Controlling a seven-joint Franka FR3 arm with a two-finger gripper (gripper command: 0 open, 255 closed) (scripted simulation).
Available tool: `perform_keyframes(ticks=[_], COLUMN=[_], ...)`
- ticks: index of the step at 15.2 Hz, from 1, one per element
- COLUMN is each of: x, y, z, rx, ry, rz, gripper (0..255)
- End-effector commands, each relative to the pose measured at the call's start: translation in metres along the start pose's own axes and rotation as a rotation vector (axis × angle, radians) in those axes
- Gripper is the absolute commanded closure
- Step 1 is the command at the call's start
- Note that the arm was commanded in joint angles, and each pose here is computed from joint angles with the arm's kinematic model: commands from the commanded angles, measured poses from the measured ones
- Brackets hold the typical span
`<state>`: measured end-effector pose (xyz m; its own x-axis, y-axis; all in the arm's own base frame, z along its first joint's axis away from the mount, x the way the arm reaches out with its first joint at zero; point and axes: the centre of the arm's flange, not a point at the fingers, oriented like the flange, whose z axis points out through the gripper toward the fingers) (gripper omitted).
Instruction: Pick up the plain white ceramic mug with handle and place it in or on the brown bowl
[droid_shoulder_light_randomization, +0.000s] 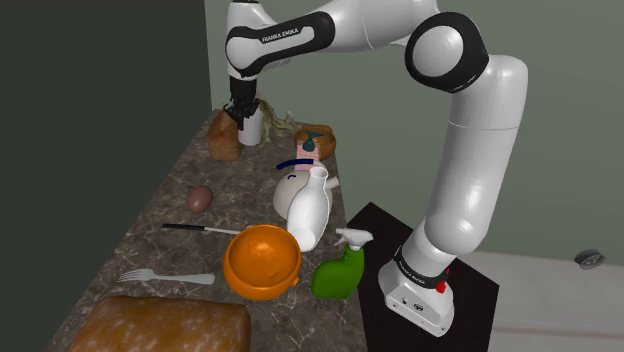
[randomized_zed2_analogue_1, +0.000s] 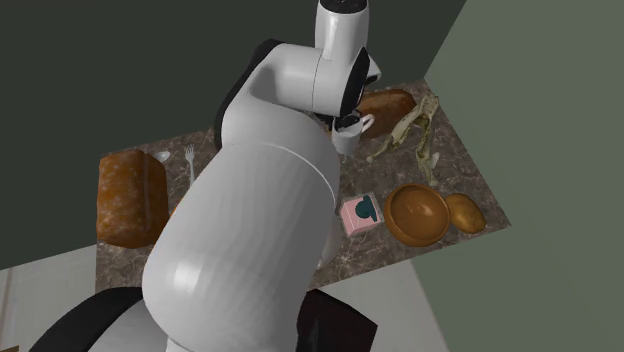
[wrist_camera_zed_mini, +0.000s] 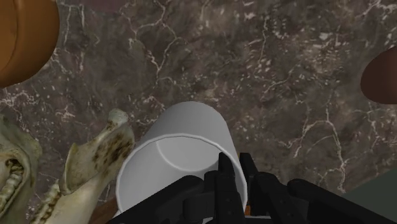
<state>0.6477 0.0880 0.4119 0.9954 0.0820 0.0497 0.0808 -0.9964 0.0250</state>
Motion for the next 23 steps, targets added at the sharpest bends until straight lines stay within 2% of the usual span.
perform_keyframes(ticks=[1, 11, 23], x=[0.0, 0.003, -0.053], y=[-0.001, 0.001, 0.148], z=[-0.011, -0.061, -0.073], rx=[0.0, 0.0, 0.0], ry=[0.0, 0.0, 0.0], rz=[0.0, 0.0, 0.0], gripper=[255, 255, 255])
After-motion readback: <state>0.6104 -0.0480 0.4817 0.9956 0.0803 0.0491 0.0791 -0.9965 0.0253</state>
